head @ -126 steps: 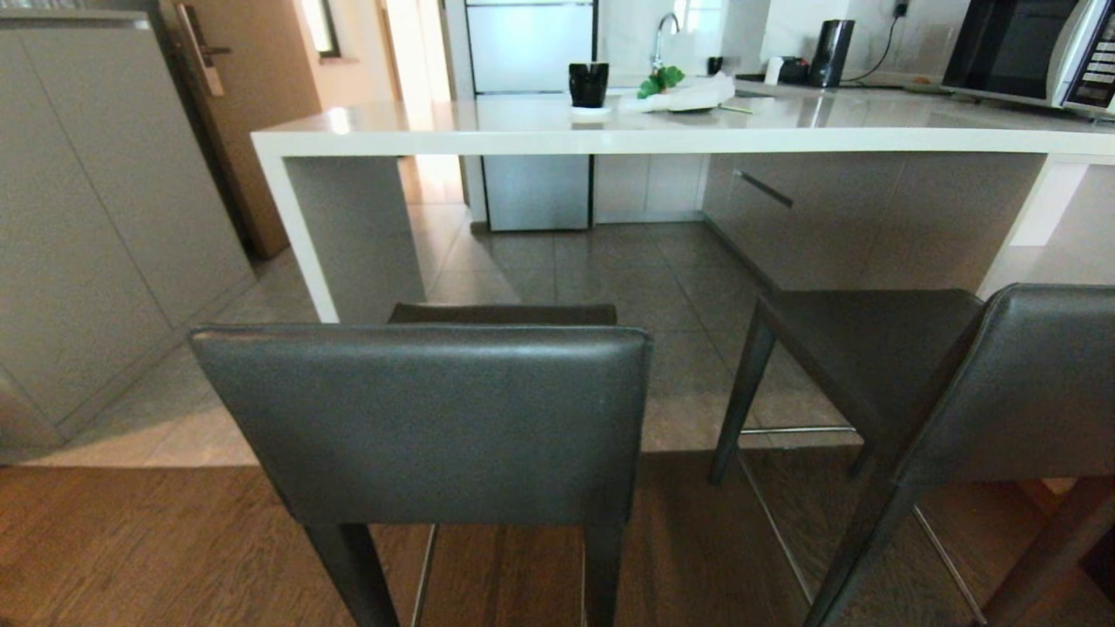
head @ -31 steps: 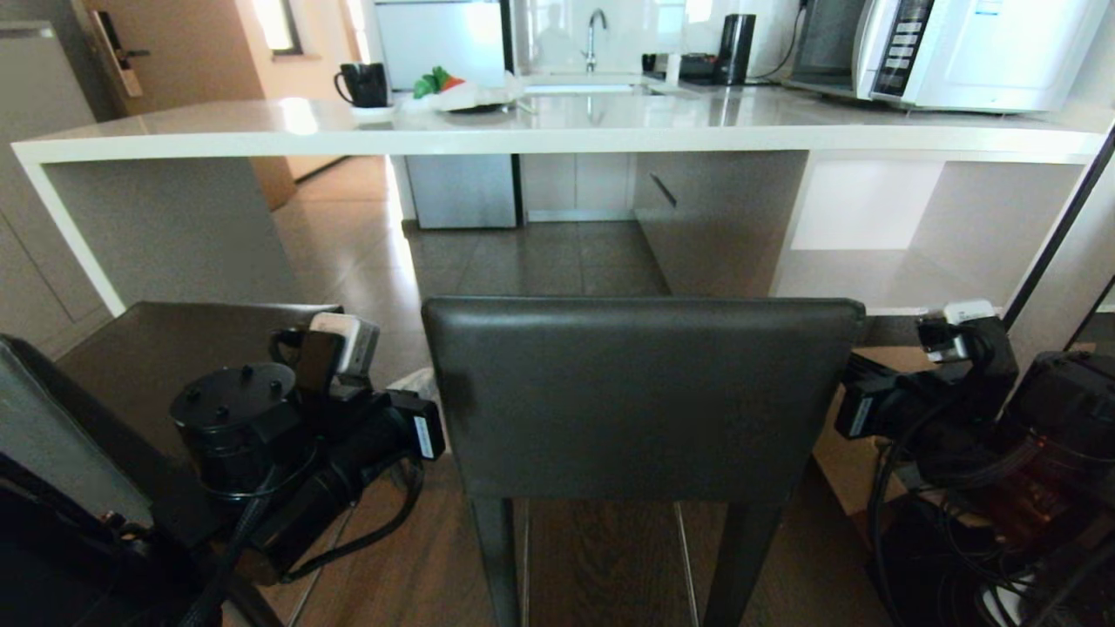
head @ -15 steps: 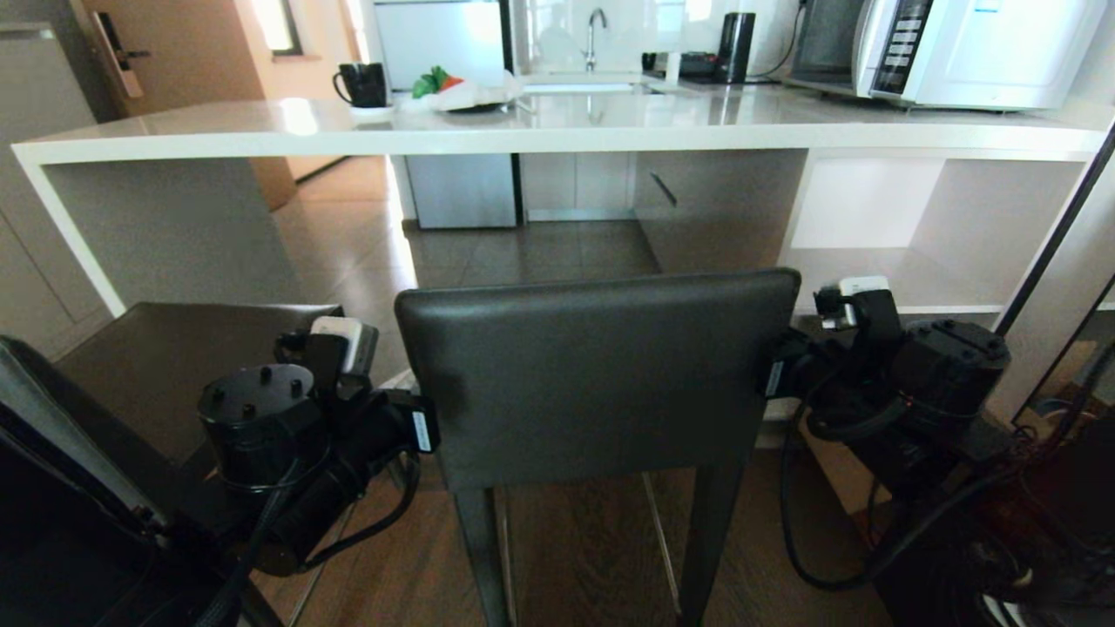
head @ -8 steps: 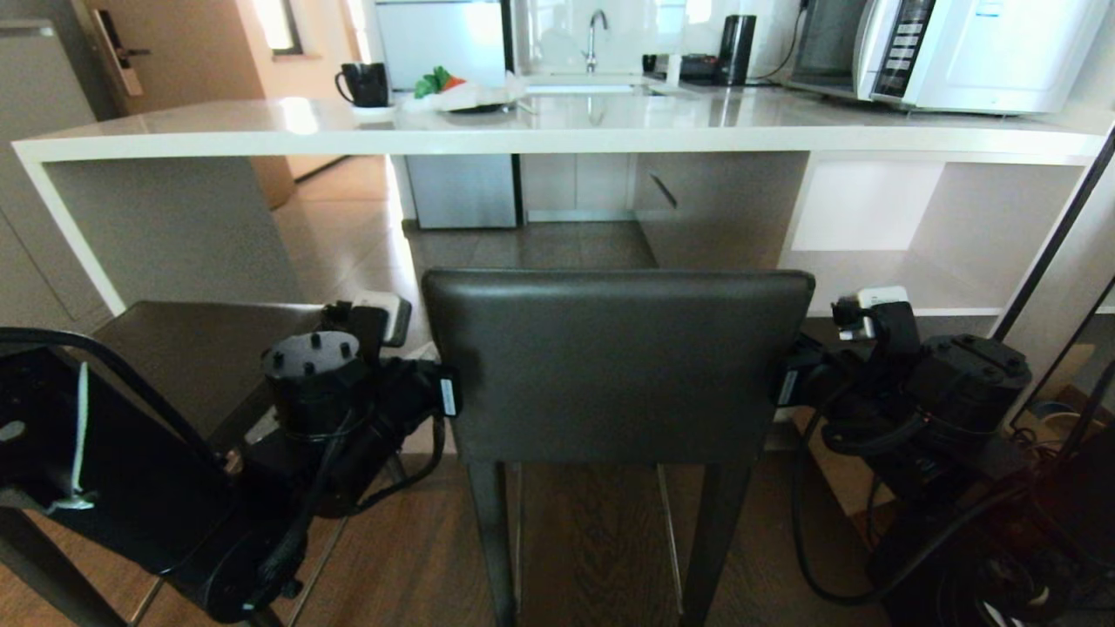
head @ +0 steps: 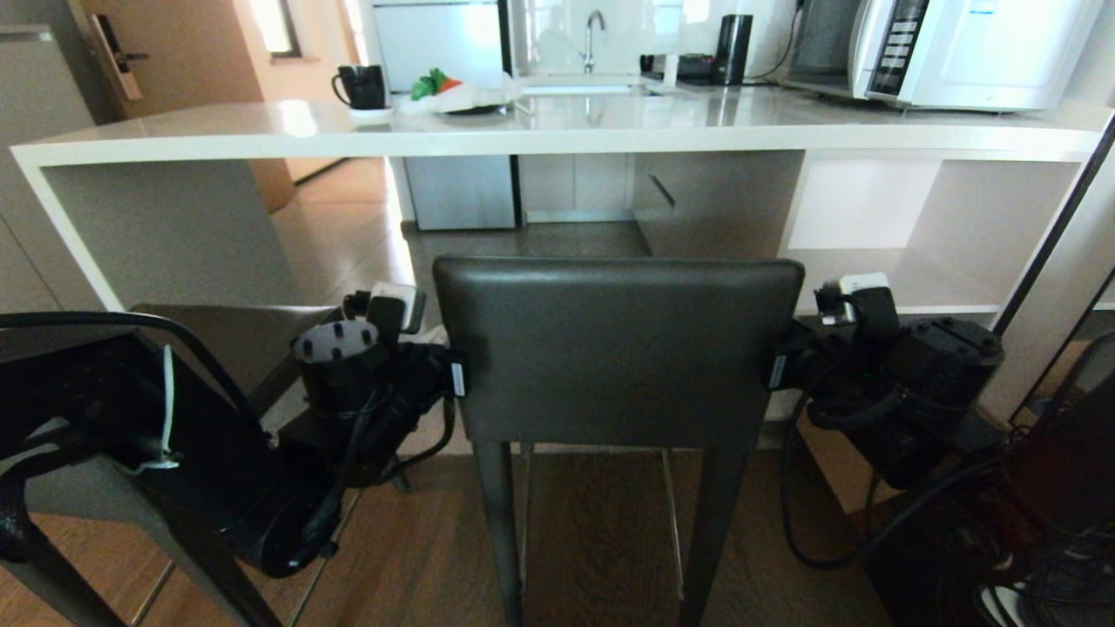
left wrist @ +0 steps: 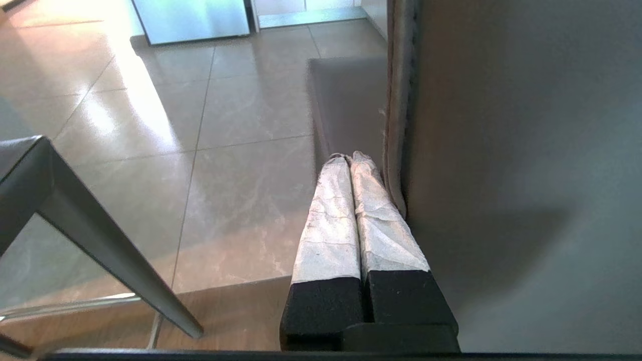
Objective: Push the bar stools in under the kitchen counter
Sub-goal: Push the gray chair back under the dining table
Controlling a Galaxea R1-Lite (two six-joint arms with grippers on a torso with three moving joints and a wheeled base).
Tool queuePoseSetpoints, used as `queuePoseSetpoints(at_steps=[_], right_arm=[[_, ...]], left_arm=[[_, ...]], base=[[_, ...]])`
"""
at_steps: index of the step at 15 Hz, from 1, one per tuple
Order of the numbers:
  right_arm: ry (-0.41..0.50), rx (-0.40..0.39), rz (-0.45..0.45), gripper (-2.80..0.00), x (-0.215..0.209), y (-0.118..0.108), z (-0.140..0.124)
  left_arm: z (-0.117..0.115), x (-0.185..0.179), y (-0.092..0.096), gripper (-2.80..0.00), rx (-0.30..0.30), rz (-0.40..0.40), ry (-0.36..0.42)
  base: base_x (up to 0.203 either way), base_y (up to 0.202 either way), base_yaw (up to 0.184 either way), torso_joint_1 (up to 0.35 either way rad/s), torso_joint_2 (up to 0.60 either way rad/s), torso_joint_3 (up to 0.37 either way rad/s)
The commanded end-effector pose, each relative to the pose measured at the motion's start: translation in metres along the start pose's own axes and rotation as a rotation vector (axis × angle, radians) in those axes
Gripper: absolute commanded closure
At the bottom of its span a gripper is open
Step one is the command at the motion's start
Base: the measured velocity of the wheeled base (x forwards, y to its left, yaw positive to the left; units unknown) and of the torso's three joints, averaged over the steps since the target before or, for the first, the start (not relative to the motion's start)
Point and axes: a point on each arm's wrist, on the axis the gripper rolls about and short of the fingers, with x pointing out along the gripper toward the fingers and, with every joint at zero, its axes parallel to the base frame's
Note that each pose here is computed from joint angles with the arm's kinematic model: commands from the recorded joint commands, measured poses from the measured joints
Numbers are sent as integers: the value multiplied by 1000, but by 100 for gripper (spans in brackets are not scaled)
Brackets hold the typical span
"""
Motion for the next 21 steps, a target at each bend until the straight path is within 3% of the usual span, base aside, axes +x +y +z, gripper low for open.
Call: queuePoseSetpoints(at_steps=[1,6,15,19,21], right_arm=[[-15,-6,22,0,16,13,-3],[-14,-9,35,0,33,23,-5],[28,-23,-53,0,24,-12,-23],[20,-46,-49,0,33,-10,-26],[-17,-47,-36,0,43,-3,-20]], left_arm=[[-7,-16,5,0,4,12,54],[-5,-10,4,0,-8,17,40],[10,53,4,0,43,83,-69],[3,45,16,0,45,108,-37],[0,39,20,0,42,111,-66]], base=[[0,0,0,0,0,0],[0,0,0,0,0,0],[0,0,0,0,0,0],[0,0,0,0,0,0],[0,0,0,0,0,0]])
